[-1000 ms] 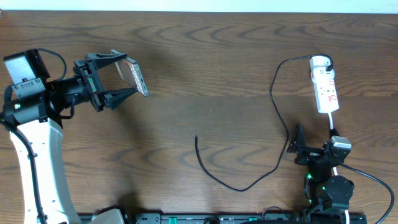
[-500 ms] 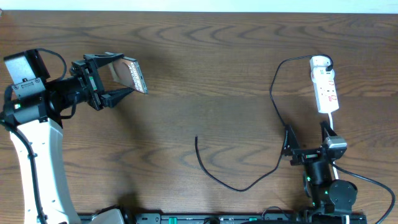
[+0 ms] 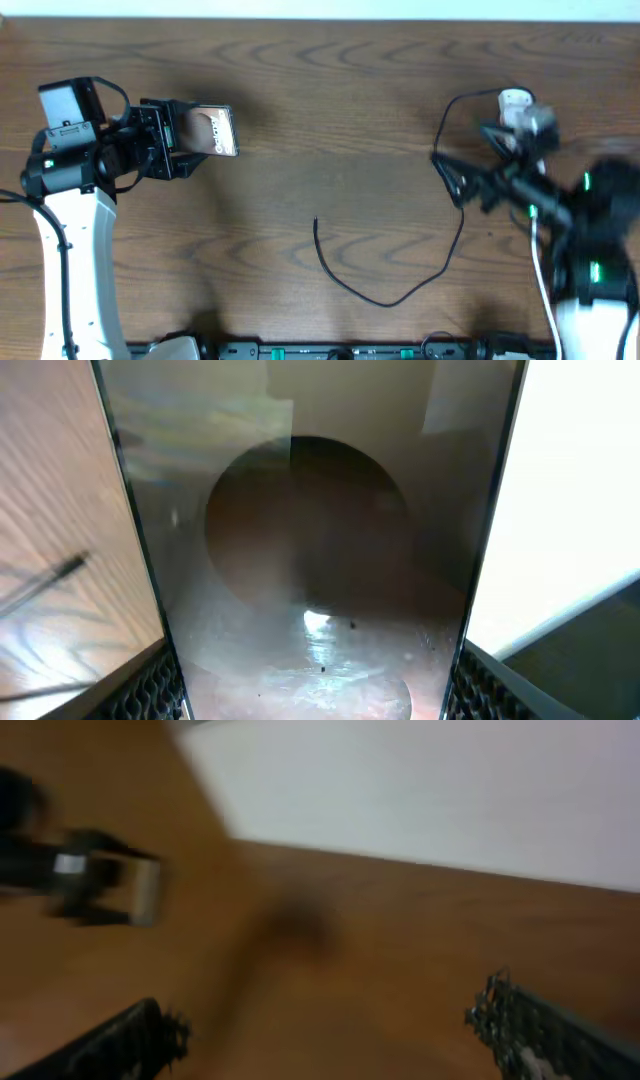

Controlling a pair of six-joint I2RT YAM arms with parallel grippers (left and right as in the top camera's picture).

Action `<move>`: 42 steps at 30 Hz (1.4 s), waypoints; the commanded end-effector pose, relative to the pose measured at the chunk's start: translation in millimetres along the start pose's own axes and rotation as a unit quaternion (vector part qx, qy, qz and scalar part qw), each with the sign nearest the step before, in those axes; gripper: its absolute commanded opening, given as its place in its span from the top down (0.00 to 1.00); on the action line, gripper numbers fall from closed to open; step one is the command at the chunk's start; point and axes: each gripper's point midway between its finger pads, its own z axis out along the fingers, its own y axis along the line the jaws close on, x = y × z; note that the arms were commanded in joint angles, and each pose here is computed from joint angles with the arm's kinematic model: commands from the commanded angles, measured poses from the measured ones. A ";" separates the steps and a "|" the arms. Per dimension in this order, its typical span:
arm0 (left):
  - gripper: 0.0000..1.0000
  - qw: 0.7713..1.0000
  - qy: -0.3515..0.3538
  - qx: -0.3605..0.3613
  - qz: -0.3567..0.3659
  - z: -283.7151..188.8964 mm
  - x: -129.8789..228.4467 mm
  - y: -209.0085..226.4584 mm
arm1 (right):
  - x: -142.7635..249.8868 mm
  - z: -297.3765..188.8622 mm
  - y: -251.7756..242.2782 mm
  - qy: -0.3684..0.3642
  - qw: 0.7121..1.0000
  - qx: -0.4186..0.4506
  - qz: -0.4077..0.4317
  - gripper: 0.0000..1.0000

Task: Plug charger to phone and switch on socket
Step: 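Move the right gripper toward the phone held by the left gripper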

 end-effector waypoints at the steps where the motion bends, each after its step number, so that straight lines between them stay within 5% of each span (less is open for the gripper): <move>1: 0.93 0.999 -0.053 -0.008 0.000 -2.8 -13.4 1.5 | 3.5 20.1 49.2 0.062 0.958 -0.279 0.039 0.01; 6: 0.93 0.994 -0.094 -0.045 -0.025 -4.4 -26.9 20.8 | 34.1 77.3 10.0 0.116 0.928 -0.325 0.143 0.01; 13: 0.92 0.989 -0.112 -0.081 -0.043 -6.2 -32.2 38.5 | 82.9 160.4 -0.6 0.182 0.897 -0.244 0.321 0.01; 26: 0.93 0.978 -0.159 -0.131 -0.033 6.5 -17.2 56.0 | 122.9 223.3 108.3 0.192 0.912 -0.252 0.262 0.02; 31: 0.93 0.977 -0.157 -0.138 -0.031 14.3 -3.0 58.6 | 135.0 233.8 134.7 0.190 0.918 -0.240 0.254 0.15; 42: 0.93 0.979 -0.139 -0.146 -0.039 26.0 23.0 63.5 | 139.5 236.8 144.5 0.190 0.920 -0.235 0.251 0.26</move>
